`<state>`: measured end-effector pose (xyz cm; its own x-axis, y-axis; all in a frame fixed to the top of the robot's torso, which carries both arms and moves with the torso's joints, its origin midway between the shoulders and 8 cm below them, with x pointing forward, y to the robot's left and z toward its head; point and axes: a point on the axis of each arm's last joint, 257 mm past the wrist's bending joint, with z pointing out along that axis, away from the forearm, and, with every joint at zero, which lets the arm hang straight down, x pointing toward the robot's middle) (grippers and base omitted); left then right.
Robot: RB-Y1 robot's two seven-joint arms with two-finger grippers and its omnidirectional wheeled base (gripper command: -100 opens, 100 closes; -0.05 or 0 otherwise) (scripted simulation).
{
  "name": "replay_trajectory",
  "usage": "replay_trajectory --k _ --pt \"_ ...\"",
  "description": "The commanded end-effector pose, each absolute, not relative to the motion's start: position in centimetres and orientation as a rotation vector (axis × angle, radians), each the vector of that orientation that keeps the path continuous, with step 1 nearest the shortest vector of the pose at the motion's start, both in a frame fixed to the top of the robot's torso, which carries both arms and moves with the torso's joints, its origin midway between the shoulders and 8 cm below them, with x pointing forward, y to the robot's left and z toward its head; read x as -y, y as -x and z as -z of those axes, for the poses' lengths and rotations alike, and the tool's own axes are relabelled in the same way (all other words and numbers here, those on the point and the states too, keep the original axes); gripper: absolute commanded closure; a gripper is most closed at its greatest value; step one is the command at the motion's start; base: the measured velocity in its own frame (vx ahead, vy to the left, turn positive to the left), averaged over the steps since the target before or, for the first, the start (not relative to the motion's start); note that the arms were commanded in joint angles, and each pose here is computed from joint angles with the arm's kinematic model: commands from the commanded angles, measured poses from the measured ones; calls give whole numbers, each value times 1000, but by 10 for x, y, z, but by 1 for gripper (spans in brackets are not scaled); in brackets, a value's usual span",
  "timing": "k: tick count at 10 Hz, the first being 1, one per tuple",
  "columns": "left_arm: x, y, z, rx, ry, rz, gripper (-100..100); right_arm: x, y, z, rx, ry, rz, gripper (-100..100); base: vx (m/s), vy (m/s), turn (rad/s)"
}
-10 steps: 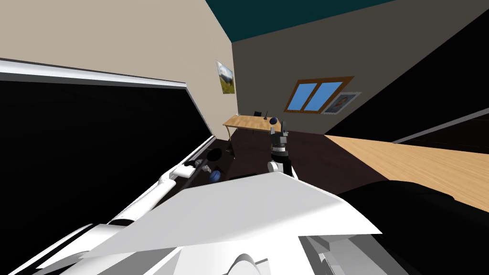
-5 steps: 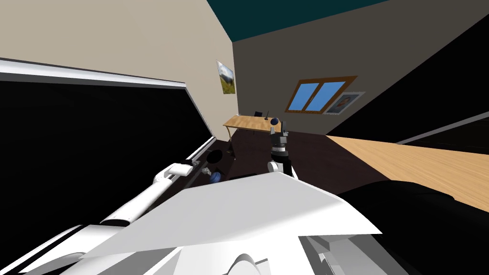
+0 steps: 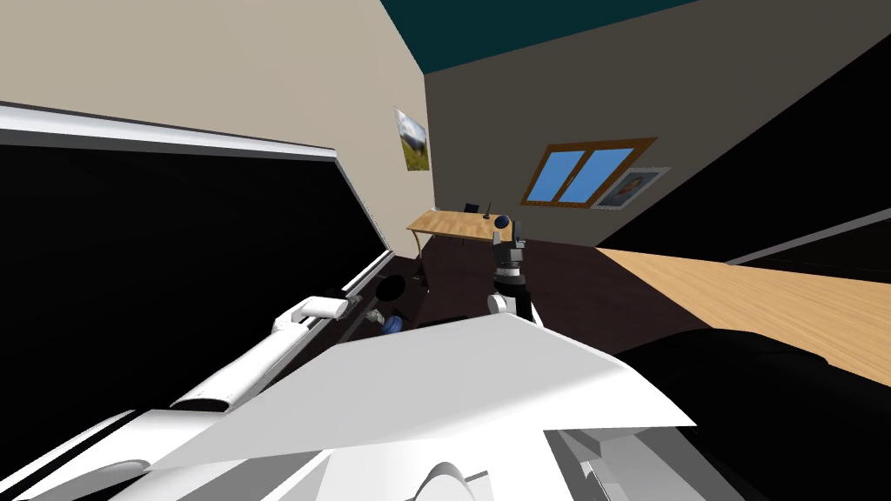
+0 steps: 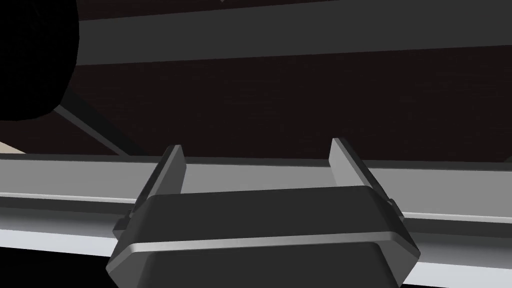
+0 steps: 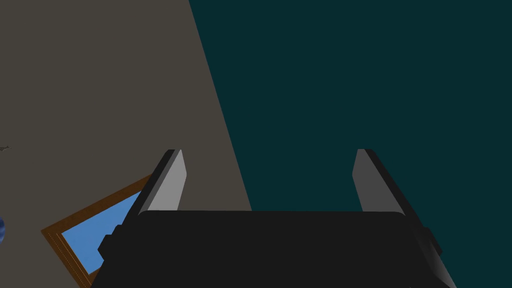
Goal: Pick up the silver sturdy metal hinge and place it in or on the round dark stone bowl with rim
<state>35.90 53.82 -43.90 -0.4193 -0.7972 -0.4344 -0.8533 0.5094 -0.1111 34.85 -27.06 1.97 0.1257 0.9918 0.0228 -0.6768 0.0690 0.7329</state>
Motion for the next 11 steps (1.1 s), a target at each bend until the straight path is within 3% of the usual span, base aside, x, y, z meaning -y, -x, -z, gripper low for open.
replay_trajectory --k 1,6,11 --pt "-536 -351 440 -2343 1406 -177 -100 271 -349 -20 -575 -688 -1366 0 40 3 0" --pt "-524 -325 444 -2427 1523 -177 -100 271 -349 -20 -575 -688 -1366 0 30 -18 -6" --pt "-497 -291 455 -2567 1581 -176 -100 271 -349 -20 -575 -688 -1366 0 -10 -83 -27"
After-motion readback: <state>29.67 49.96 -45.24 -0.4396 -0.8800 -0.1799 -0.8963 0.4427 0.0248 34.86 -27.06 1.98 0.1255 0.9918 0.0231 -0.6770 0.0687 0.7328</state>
